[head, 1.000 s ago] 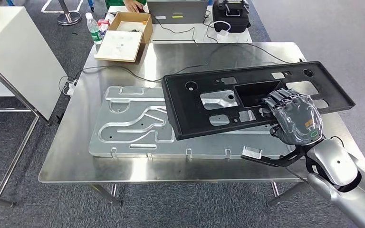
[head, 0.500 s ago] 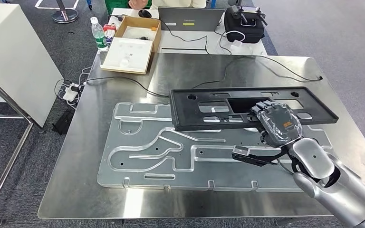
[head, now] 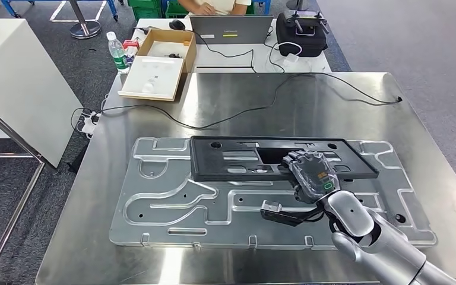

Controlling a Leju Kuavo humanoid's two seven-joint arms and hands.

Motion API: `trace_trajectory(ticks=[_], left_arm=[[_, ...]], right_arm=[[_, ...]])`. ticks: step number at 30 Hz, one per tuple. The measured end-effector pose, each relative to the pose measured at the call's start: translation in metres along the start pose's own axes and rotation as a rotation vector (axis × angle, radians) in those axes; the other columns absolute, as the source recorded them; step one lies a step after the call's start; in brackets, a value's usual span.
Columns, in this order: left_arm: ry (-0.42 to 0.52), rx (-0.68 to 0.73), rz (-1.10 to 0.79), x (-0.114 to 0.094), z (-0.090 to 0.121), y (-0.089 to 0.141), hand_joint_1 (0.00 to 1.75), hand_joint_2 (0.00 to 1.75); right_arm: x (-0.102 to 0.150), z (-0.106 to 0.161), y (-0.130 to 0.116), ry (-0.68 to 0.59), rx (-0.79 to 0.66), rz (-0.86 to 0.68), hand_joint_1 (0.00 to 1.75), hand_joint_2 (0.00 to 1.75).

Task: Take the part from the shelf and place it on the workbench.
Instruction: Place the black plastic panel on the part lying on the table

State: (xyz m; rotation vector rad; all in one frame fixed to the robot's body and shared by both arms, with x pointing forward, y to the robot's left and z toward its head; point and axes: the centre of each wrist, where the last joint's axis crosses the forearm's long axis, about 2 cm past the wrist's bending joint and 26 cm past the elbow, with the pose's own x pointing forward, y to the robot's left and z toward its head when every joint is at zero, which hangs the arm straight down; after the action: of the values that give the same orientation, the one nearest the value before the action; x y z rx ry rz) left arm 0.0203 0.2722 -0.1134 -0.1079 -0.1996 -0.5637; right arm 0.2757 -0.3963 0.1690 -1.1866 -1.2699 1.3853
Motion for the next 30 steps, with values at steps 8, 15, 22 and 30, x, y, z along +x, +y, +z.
trace_trajectory(ticks=[8, 15, 22, 30], left_arm=[[-0.032, -0.058, 0.008, 0.002, 0.000, 0.000, 0.00, 1.75], [-0.022, -0.070, 0.063, 0.001, 0.000, 0.000, 0.00, 0.00], [-0.004, -0.051, 0.097, -0.001, 0.000, 0.003, 0.00, 0.00], [-0.002, -0.037, 0.103, -0.001, 0.000, 0.003, 0.00, 0.00]], right_arm=[[0.034, -0.014, 0.028, -0.038, 0.076, -0.089, 0.00, 0.00], [0.045, -0.026, 0.037, -0.049, 0.095, -0.110, 0.00, 0.00], [0.050, -0.029, 0.030, -0.053, 0.035, -0.082, 0.00, 0.00], [0.072, -0.030, -0.001, -0.137, -0.200, -0.077, 0.00, 0.00]])
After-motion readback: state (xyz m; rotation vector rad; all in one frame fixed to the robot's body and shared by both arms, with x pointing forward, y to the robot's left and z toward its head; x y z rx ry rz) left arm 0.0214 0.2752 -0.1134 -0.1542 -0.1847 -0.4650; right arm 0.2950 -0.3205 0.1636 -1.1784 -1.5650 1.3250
